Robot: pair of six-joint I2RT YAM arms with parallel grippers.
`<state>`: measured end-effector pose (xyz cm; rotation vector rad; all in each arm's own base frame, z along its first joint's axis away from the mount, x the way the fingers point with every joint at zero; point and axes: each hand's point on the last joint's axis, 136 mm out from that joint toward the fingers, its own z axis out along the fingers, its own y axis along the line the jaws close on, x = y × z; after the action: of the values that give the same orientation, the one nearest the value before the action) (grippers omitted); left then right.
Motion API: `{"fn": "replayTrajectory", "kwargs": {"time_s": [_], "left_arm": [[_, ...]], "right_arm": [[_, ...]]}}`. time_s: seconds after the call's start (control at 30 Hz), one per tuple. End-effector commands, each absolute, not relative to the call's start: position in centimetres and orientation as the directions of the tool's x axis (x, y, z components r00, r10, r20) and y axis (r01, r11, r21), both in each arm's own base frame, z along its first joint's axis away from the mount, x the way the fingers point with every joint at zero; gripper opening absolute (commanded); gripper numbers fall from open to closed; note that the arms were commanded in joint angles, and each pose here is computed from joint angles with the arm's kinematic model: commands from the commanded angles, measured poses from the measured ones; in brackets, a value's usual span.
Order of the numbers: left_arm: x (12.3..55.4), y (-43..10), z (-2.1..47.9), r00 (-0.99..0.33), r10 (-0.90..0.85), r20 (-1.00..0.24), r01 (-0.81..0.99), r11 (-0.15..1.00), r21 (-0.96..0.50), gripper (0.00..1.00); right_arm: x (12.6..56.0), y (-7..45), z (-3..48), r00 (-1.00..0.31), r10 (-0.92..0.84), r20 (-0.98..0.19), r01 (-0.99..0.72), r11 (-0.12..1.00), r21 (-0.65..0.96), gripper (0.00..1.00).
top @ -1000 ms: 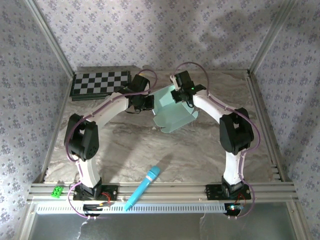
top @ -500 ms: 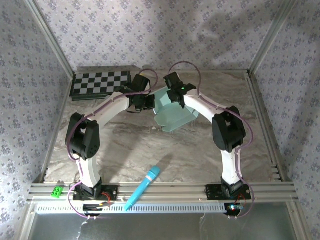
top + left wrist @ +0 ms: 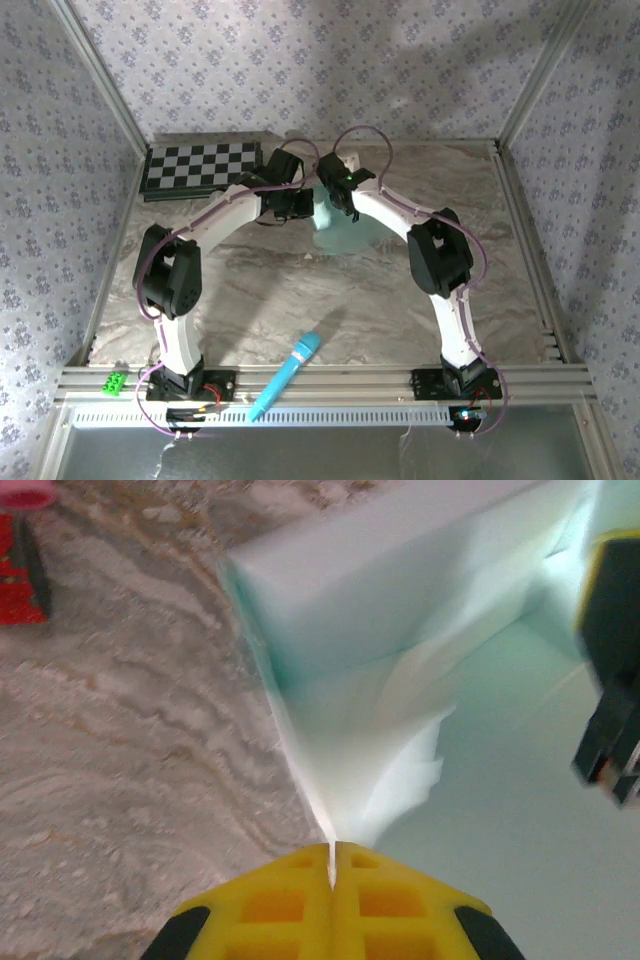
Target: Fold the paper box
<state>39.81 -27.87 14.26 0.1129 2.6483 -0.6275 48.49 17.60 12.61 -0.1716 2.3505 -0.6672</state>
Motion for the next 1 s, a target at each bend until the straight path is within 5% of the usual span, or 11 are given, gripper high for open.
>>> {"fn": "replayTrajectory", "kwargs": {"time_s": [0.0,0.5,0.97], "left_arm": [[39.0,-26.6,15.0,-0.922,-0.027,-0.386,0.139,0.907,-0.397,0.00],[39.2,-26.1,14.7,-0.914,-0.059,-0.401,0.116,0.911,-0.397,0.00],[37.2,-22.4,14.1,-0.894,-0.064,-0.442,0.148,0.891,-0.429,0.33]], "right_arm": [[48.0,12.1,11.3,-0.826,-0.295,-0.480,0.114,0.747,-0.655,0.02],[45.6,16.4,11.9,-0.795,-0.289,-0.533,-0.052,0.908,-0.415,0.06],[42.1,17.9,7.9,-0.846,-0.305,-0.438,-0.204,0.943,-0.262,0.06]]}}
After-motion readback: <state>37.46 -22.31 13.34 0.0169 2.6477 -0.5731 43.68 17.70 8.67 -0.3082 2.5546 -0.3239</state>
